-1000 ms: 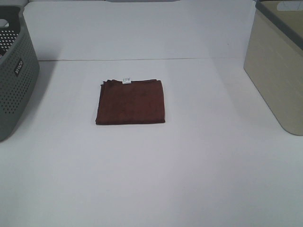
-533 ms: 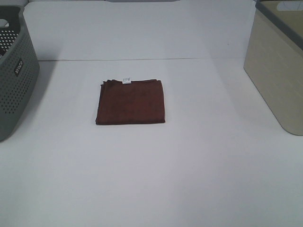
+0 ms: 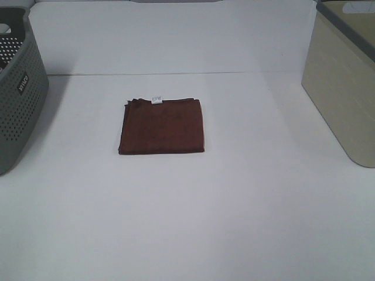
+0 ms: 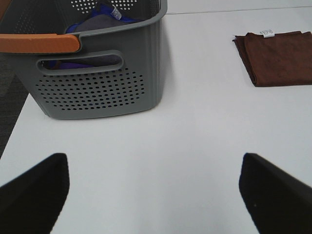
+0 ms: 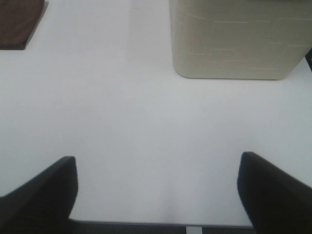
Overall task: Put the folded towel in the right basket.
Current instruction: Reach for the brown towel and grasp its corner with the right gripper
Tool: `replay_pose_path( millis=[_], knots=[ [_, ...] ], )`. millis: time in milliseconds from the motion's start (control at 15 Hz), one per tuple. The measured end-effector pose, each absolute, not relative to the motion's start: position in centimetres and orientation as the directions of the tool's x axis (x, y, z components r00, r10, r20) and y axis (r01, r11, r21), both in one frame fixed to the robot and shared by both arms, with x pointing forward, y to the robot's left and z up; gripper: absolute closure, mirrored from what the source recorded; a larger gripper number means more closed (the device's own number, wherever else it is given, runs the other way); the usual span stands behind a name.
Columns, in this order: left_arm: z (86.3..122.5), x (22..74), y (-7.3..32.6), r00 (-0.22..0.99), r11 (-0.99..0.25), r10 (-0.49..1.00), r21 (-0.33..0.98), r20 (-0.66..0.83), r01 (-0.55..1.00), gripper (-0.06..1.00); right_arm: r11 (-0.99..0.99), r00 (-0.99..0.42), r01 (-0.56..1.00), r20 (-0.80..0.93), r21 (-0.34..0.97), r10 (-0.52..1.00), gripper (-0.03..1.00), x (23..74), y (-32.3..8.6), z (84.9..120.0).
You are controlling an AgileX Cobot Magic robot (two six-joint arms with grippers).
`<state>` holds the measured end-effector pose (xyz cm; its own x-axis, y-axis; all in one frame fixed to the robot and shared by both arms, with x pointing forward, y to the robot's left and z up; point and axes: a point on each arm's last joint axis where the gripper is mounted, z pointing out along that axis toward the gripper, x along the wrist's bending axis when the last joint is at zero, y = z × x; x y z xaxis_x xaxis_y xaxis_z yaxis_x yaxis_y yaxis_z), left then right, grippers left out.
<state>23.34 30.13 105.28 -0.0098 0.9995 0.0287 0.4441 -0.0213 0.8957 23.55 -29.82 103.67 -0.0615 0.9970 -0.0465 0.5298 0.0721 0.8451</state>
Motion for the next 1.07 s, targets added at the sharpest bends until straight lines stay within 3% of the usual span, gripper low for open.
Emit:
replay_pose_path(
  millis=[1067],
  knots=[
    [105.28, 23.34, 30.13, -0.01, -0.021, 1.0, 0.896, 0.029, 0.444, 0.06, 0.072, -0.062, 0.53, -0.046, 0.845, 0.997, 0.11, 23.55, -29.82, 103.67]
  ],
)
